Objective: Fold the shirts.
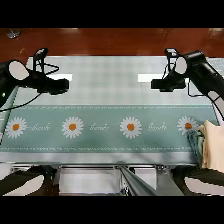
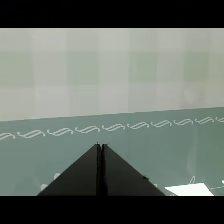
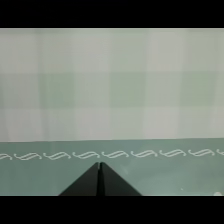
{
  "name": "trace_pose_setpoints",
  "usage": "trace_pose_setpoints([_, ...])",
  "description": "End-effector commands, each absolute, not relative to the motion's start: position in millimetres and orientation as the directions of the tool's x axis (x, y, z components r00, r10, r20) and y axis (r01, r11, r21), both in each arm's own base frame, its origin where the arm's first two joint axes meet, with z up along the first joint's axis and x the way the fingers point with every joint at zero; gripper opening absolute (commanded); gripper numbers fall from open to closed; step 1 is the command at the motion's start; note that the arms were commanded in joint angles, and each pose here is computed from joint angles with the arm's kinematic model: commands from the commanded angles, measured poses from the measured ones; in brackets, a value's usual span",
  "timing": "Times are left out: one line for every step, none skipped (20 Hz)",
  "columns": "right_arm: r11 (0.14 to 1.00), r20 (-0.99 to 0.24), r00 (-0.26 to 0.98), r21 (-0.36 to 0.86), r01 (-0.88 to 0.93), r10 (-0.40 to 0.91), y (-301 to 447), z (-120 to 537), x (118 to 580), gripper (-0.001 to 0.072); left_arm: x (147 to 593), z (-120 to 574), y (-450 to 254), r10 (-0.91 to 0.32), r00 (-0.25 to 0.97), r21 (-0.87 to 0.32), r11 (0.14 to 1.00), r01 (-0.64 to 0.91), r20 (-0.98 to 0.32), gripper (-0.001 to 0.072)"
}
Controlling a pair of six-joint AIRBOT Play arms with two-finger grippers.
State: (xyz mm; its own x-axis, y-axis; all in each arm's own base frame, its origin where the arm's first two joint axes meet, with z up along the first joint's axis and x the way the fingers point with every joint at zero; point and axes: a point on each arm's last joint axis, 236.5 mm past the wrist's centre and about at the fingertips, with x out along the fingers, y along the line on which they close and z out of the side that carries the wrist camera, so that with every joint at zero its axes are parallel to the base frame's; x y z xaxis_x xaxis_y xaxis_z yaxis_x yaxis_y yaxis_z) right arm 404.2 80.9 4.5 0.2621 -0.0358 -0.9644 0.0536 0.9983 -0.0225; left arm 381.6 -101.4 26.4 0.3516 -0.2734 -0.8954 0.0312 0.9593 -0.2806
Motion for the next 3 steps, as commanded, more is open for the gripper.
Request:
trace_pose_setpoints([0.998,-0.964,0.261,-0.025,0.054,-0.039,80.6,4.1,404.0,0.0024,381.3,25.5,-100.4,-0.271,0.349,-0.279,0.96,0.03,-0.897,0.0024])
trace_pose_setpoints([0.998,-0.964,0.262,-0.025,0.054,-0.039,80.7,4.2,404.1,0.0023,381.3,25.5,-100.4,-0.271,0.349,-0.279,0.96,0.03,-0.897,0.0024])
trace_pose_setpoints([0.998,-0.964,0.262,-0.025,0.054,-0.039,80.7,4.2,404.1,0.0023,381.3,25.5,-100.4,-0.271,0.349,-0.279,0.96,0.03,-0.897,0.0024])
